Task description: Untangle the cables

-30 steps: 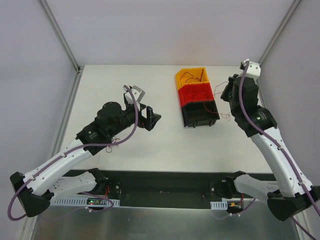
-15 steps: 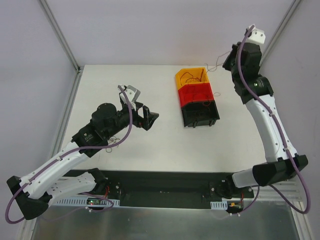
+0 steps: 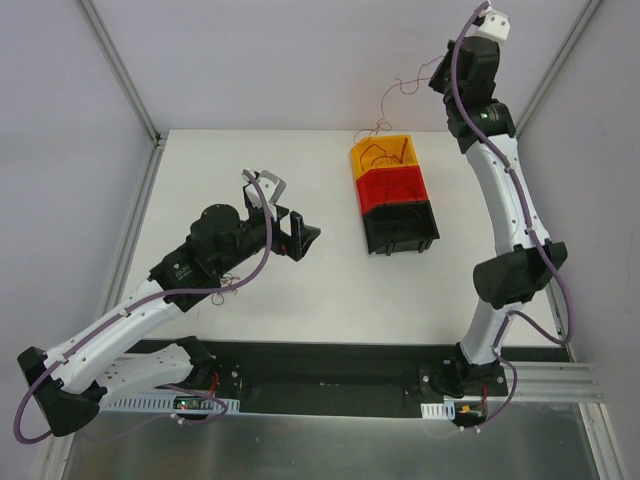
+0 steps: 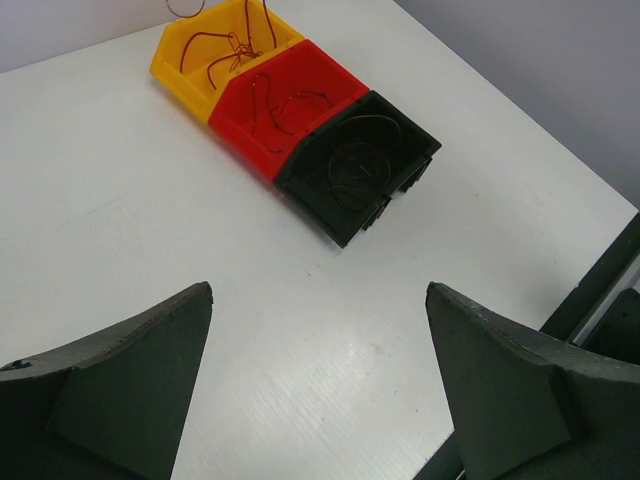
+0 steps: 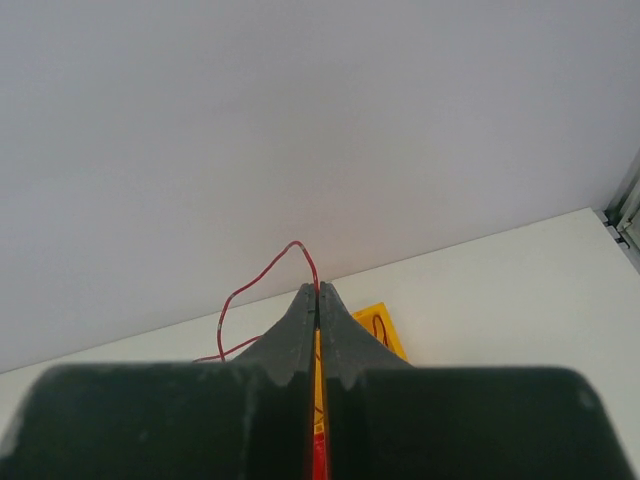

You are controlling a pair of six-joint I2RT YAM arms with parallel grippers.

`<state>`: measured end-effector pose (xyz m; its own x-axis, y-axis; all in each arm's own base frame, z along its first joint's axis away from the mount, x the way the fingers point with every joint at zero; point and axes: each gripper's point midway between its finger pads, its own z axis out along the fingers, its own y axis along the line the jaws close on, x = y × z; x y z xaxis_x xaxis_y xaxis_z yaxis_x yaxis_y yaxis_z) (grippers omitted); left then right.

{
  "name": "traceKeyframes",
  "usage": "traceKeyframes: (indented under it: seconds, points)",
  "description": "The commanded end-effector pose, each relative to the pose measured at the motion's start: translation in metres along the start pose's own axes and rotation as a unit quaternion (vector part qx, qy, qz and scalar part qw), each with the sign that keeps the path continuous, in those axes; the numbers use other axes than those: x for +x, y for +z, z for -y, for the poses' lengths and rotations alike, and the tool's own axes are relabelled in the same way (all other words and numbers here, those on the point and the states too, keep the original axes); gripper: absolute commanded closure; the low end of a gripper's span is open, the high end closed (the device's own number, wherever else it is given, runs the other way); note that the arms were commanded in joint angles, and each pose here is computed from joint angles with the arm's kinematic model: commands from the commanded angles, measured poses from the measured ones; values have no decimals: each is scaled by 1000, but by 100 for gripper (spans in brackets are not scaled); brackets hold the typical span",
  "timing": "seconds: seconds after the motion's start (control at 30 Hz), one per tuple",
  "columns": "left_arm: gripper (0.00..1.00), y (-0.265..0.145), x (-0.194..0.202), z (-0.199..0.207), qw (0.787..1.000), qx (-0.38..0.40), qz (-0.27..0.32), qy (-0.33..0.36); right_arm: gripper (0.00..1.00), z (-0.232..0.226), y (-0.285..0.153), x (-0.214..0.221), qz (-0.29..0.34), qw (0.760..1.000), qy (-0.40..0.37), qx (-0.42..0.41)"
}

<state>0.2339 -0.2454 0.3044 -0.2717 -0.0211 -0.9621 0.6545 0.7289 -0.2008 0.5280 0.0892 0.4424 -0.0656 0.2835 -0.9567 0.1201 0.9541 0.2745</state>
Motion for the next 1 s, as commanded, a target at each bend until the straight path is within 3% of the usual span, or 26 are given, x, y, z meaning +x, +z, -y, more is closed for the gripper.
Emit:
traceKeyframes:
  seconds: [0.0, 0.37, 0.5, 0.97]
  points:
    - [12, -2, -18, 3, 1000, 5, 22, -3, 100, -3, 33, 1, 17, 1000, -8, 0]
    - [12, 2, -14, 2, 1000, 1, 12, 1, 99, 25, 93, 66, -17, 996, -73, 51]
    - [13, 4, -12, 0, 1000, -3, 8, 5, 100, 34, 110, 111, -55, 989, -125, 61]
    - [14, 13, -2, 2, 1000, 2, -18, 9, 100, 44, 133, 288, -198, 926, -315, 65]
